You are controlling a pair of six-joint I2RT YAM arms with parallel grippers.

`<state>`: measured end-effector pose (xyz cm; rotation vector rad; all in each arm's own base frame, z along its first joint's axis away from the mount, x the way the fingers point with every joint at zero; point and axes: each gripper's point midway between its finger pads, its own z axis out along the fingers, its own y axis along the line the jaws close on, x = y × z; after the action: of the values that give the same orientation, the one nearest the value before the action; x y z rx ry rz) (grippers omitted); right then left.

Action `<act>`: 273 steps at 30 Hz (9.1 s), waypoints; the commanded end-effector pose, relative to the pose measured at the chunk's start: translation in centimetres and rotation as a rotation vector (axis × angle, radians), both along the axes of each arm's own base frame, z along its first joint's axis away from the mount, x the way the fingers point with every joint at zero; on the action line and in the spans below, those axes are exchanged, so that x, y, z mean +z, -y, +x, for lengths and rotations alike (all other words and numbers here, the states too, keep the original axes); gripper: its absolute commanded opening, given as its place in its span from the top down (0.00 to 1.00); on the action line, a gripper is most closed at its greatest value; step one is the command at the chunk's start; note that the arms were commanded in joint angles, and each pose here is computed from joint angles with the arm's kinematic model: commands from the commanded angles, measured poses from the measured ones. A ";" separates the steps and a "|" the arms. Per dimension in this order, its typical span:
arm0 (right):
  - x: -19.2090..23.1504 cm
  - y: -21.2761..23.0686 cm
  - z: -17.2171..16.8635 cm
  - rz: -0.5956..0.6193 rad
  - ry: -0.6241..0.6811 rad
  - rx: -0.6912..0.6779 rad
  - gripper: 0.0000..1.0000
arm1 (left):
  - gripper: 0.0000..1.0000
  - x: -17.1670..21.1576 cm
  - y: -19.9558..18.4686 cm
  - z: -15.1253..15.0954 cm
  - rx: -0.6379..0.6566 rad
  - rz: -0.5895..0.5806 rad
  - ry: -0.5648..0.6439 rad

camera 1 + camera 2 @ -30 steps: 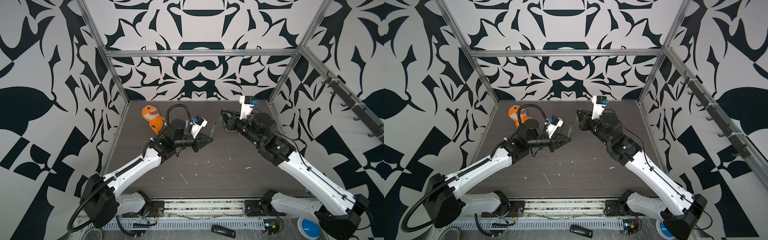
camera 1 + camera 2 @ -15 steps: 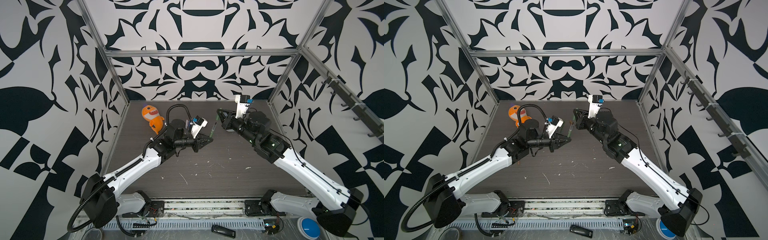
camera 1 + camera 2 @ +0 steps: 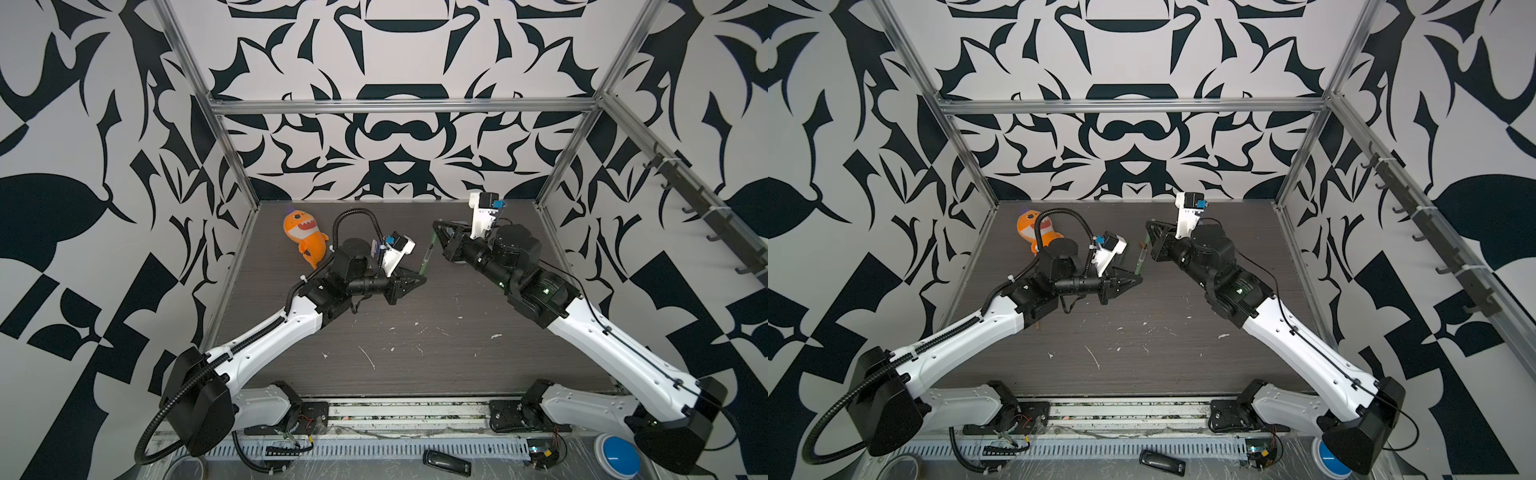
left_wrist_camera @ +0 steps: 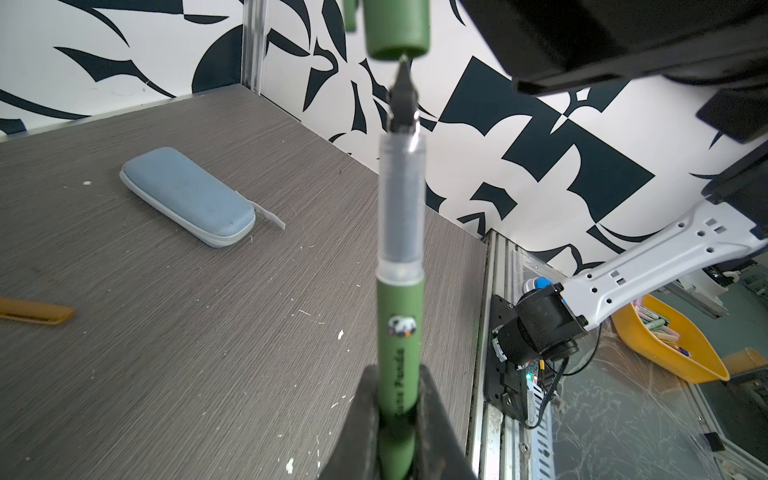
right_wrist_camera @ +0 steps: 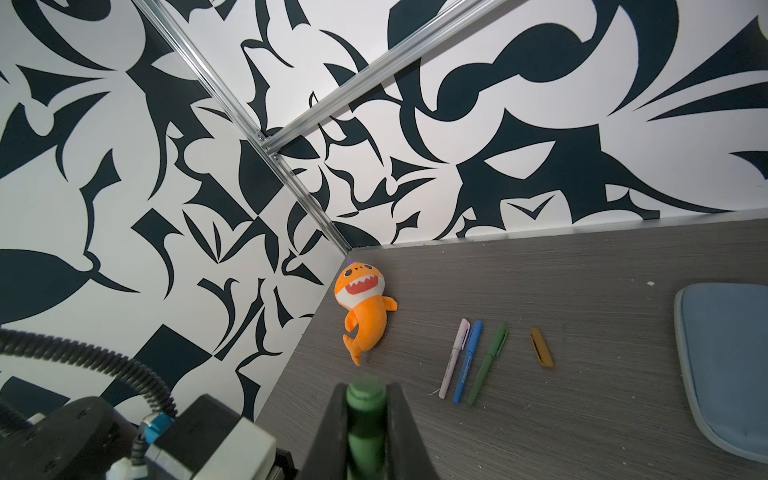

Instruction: Insert the pens into the pen caps

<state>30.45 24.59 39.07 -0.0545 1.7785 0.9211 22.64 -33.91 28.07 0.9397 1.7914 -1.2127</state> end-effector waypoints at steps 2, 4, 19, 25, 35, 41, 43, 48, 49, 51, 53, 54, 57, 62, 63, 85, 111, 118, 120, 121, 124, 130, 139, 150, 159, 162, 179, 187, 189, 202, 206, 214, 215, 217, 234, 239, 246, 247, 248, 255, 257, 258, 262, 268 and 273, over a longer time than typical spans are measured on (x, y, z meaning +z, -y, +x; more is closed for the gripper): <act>0.6 0.1 -1.0 0.039 0.001 0.020 0.96 | 1.00 0.8 0.1 -0.3 -0.009 -0.024 0.013; 0.1 -0.1 -1.1 0.043 -0.011 0.030 0.96 | 1.00 0.8 0.1 -0.3 -0.010 -0.026 0.015; -2.8 -1.7 -2.1 0.066 -0.085 0.086 0.96 | 1.00 1.0 -0.2 0.1 0.031 -0.029 0.009; -4.8 -2.9 -4.0 0.005 -0.069 0.155 0.91 | 1.00 1.0 -0.6 0.9 0.090 -0.029 -0.010; -5.8 -3.4 -5.3 -0.010 -0.081 0.188 0.72 | 1.00 1.7 -1.4 1.3 0.127 -0.066 0.025; -3.6 -1.2 -5.8 -0.064 -0.051 0.134 0.63 | 1.00 1.8 -1.5 1.2 0.128 -0.076 0.058; -3.4 -0.7 -6.1 -0.091 -0.058 0.133 0.62 | 1.00 1.8 -1.5 1.1 0.122 -0.076 0.066; -1.7 0.2 -6.1 -0.154 -0.053 0.103 0.65 | 1.00 1.9 -1.5 1.1 0.119 -0.074 0.077; -1.0 0.3 -5.9 -0.163 -0.047 0.094 0.67 | 1.00 1.8 -1.5 1.1 0.118 -0.073 0.078; 0.1 0.2 -5.4 -0.183 -0.035 0.081 0.73 | 1.00 1.8 -1.5 1.1 0.119 -0.072 0.080; 1.1 0.1 -4.7 -0.196 -0.030 0.058 0.80 | 1.00 1.6 -1.5 1.1 0.119 -0.068 0.080; 1.7 -0.1 -4.3 -0.201 -0.028 0.046 0.81 | 1.00 1.6 -1.5 1.1 0.120 -0.066 0.081; 2.8 -1.1 -3.5 -0.219 -0.009 0.057 0.77 | 1.00 1.7 -1.5 1.1 0.119 -0.068 0.084; 3.2 -2.1 -1.9 -0.223 -0.018 0.040 0.67 | 1.00 1.8 -1.6 1.1 0.120 -0.068 0.087; 3.2 -2.2 -1.7 -0.218 -0.018 0.035 0.66 | 1.00 1.9 -1.6 1.1 0.121 -0.069 0.091; 0.5 -3.4 -0.4 -0.209 -0.085 0.044 0.74 | 1.00 1.9 -1.5 0.9 0.108 -0.074 0.096; -8.8 -4.6 -3.6 -0.238 -0.258 0.207 1.00 | 1.00 8.4 -4.0 3.8 0.344 -0.271 0.227; -12.2 -4.7 -5.2 -0.251 -0.316 0.241 1.00 | 1.00 12.7 -4.1 4.9 0.367 -0.333 0.281; -13.0 -4.6 -5.6 -0.249 -0.332 0.250 1.00 | 1.00 13.6 -4.0 5.0 0.367 -0.351 0.298; -13.3 -4.5 -5.8 -0.250 -0.337 0.252 1.00 | 1.00 14.0 -4.0 5.1 0.367 -0.360 0.308; -14.3 -4.3 -6.3 -0.249 -0.361 0.255 1.00 | 1.00 15.3 -3.9 5.4 0.373 -0.379 0.337; -16.5 -4.1 -7.1 -0.248 -0.411 0.273 1.00 | 1.00 17.4 -3.9 5.8 0.377 -0.413 0.386; -17.7 -4.7 -7.8 -0.228 -0.456 0.313 1.00 | 1.00 20.1 -4.9 6.8 0.401 -0.464 0.450; -18.8 -5.4 -7.7 -0.253 -0.508 0.326 1.00 | 1.00 21.3 -5.5 6.9 0.335 -0.462 0.469; -18.1 -7.0 -7.5 -0.276 -0.497 0.363 1.00 | 1.00 17.8 -5.9 6.7 0.325 -0.399 0.432; -19.1 -7.5 -8.0 -0.310 -0.515 0.382 1.00 | 1.00 18.6 -6.6 7.2 0.335 -0.407 0.433; -21.6 -8.0 -9.3 -0.428 -0.572 0.405 1.00 | 1.00 22.3 -8.2 8.7 0.360 -0.439 0.464; -15.6 -8.1 -7.5 -0.341 -0.433 0.349 0.93 | 1.00 15.3 -6.4 9.0 0.270 -0.332 0.320; -11.9 -7.8 -6.2 -0.312 -0.347 0.301 0.89 | 1.00 13.2 -6.5 7.2 0.216 -0.308 0.283; 5.5 -2.6 -6.0 -0.176 0.027 0.141 0.62 | 1.00 3.3 -8.8 3.6 0.242 -0.089 0.100; 3.3 0.2 -6.3 -0.177 0.010 0.048 0.62 | 1.00 1.7 -10.2 5.8 0.369 -0.026 0.029; -8.4 2.8 -6.9 -0.253 -0.197 -0.039 0.62 | 1.00 -6.9 -14.2 12.7 0.647 0.309 -0.327; -9.2 3.0 -7.1 -0.256 -0.210 -0.044 0.62 | 1.00 -8.2 -14.5 13.3 0.663 0.344 -0.371; -10.9 3.4 -7.4 -0.257 -0.238 -0.051 0.63 | 1.00 -10.7 -15.0 14.7 0.678 0.391 -0.463; -16.7 5.4 -8.7 -0.398 -0.281 -0.027 0.63 | 0.97 -24.0 -15.0 21.8 0.679 0.673 -0.783; -15.8 6.2 -8.3 -0.406 -0.259 -0.038 0.63 | 0.94 -25.3 -15.4 22.3 0.716 0.707 -0.813; -15.9 6.5 -8.0 -0.388 -0.276 -0.038 0.63 | 0.86 -25.8 -15.6 22.3 0.704 0.754 -0.822; -16.0 6.5 -7.9 -0.388 -0.277 -0.040 0.63 | 0.85 -25.8 -15.6 22.4 0.699 0.757 -0.823; -15.9 6.5 -7.9 -0.385 -0.276 -0.042 0.63 | 0.84 -25.8 -15.5 22.4 0.694 0.757 -0.821; -15.4 5.7 -8.2 -0.364 -0.290 0.009 0.63 | 0.73 -25.4 -15.6 22.1 0.685 0.766 -0.827; -15.3 5.7 -8.3 -0.360 -0.289 0.011 0.63 | 0.72 -25.0 -15.5 22.1 0.687 0.761 -0.821; -15.2 5.7 -8.3 -0.355 -0.289 0.012 0.63 | 0.72 -24.7 -15.5 22.1 0.685 0.758 -0.816; -15.0 5.5 -8.5 -0.340 -0.293 0.020 0.63 | 0.72 -21.3 -15.5 22.1 0.691 0.719 -0.763; -15.1 5.0 -8.5 -0.328 -0.307 0.039 0.63 | 0.67 -13.6 -17.1 20.4 0.773 0.615 -0.599; -15.7 4.1 -8.7 -0.324 -0.335 0.078 0.64 | 0.63 -11.7 -20.8 15.6 0.914 0.577 -0.580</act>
<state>21.48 19.60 21.33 -0.1948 2.2837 0.6460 40.69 -15.60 17.60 0.0487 2.6313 -0.4504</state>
